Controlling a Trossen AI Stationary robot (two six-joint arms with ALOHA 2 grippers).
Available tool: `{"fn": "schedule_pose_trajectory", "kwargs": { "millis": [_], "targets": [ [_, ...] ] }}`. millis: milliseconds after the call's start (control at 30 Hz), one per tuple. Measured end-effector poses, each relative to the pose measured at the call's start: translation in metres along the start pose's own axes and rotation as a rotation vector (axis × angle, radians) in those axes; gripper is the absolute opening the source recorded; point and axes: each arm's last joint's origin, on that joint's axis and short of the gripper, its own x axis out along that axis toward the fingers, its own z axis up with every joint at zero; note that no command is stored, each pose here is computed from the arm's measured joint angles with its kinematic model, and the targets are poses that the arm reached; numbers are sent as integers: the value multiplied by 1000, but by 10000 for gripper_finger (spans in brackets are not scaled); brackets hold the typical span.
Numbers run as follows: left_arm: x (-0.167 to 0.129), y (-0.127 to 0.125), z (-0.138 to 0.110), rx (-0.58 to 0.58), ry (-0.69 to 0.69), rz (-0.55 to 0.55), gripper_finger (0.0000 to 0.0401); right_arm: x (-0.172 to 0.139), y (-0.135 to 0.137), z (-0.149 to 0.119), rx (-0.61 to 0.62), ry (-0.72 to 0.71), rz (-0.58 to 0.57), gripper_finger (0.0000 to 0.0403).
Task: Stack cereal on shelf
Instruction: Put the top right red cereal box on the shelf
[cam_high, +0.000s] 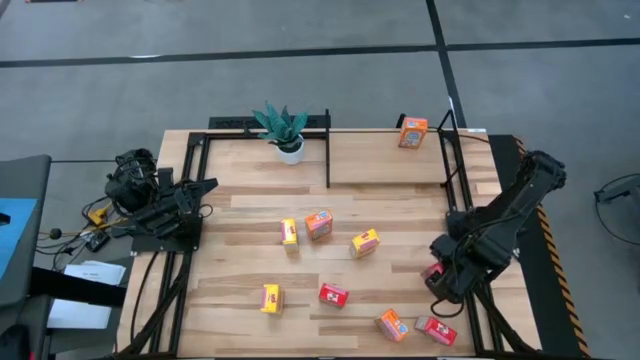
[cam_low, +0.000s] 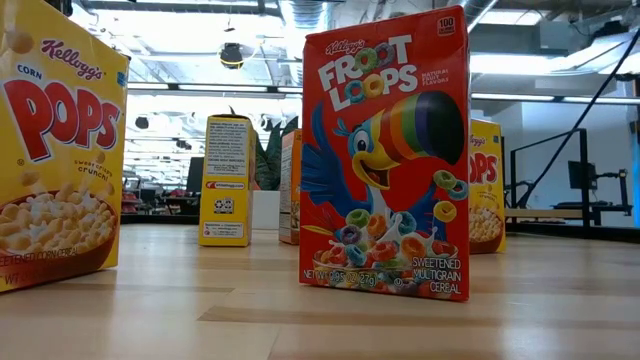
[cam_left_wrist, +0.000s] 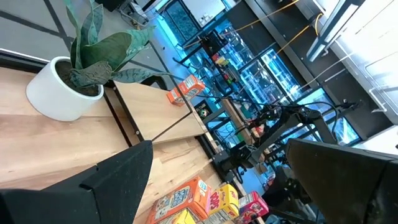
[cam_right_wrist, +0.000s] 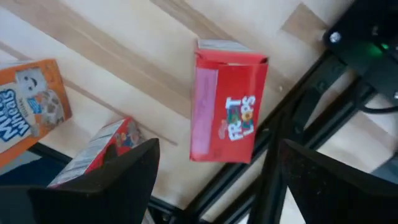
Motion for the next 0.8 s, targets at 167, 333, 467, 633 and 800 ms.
{"fn": "schedule_pose_trajectory", "kwargs": {
  "millis": [167, 333, 467, 633, 800],
  "targets": [
    [0, 0, 0, -7, 0, 0, 359, 17, -1, 2, -24, 9, -5, 350],
    [0, 0, 0, -26, 0, 0, 359, 28, 1, 2, -44, 15, 20, 341],
    [0, 0, 0, -26, 0, 0, 359, 28, 1, 3, -68, 5, 19, 318],
    [0, 0, 0, -26, 0, 0, 359, 28, 0, 3, -94, 3, 13, 292],
    [0, 0, 0, -22, 0, 0, 359, 27, 1, 6, -85, -1, 15, 271]
  ]
}}
